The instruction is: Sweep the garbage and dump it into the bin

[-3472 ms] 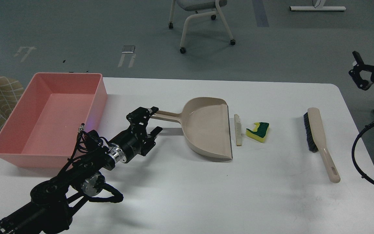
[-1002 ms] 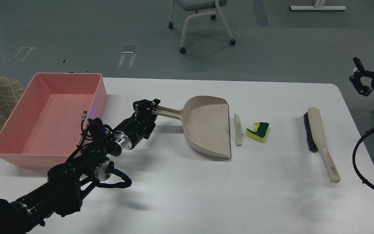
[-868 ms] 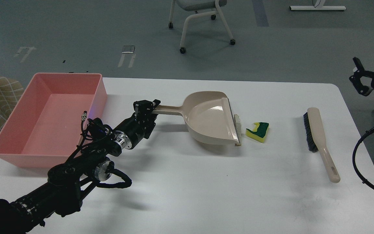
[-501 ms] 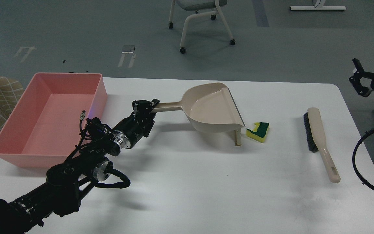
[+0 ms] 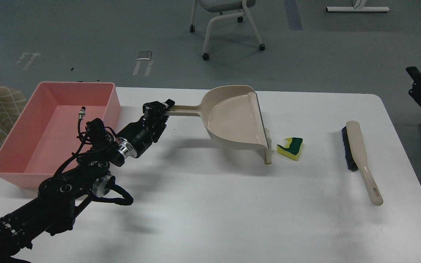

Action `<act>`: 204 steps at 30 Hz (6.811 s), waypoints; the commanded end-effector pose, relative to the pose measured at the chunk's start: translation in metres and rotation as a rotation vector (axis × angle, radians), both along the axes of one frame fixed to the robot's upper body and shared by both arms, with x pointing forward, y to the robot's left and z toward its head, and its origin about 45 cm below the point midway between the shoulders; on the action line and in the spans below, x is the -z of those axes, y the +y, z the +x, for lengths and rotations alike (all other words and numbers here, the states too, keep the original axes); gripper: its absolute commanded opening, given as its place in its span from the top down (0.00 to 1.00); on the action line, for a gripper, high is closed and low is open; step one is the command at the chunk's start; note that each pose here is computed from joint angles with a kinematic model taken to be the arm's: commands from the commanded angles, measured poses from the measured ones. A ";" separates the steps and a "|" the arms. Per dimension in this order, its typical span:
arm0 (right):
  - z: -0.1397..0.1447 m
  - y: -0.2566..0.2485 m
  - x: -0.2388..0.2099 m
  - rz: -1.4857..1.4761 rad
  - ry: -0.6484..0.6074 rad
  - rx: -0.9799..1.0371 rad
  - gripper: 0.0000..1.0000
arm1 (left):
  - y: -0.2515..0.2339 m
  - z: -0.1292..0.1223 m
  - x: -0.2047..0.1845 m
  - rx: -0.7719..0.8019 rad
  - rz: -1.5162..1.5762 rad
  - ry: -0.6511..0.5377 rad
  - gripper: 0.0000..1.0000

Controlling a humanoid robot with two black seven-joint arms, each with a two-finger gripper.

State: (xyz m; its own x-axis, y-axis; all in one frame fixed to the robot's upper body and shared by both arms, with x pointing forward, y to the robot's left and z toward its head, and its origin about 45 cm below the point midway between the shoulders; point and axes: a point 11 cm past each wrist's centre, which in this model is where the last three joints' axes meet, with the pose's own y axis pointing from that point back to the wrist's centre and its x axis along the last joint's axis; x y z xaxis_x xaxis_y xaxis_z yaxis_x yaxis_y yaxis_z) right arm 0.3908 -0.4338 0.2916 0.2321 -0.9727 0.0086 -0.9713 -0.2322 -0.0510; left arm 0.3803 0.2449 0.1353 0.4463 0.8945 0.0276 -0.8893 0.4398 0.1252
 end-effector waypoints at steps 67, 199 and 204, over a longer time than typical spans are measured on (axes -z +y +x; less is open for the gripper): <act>-0.116 0.038 0.153 -1.013 0.415 -0.332 0.35 | -0.007 -0.024 0.024 0.074 0.117 -0.037 0.96; -0.125 0.035 0.126 -1.108 0.432 -0.471 0.98 | 0.004 -0.017 0.022 0.007 0.090 -0.034 0.96; -0.128 0.031 0.130 -1.096 0.449 -0.460 0.97 | 0.002 -0.016 0.022 0.008 0.088 -0.035 0.96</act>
State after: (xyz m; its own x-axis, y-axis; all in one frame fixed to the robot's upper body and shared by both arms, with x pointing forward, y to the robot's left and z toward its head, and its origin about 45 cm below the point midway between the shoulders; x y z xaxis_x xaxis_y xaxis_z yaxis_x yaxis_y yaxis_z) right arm 0.2646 -0.4004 0.1639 0.7369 -0.3238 0.5934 -0.6729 -0.2676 0.6896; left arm 0.3634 0.2476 0.1133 0.4503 0.8846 0.1215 -0.8905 0.4351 0.1333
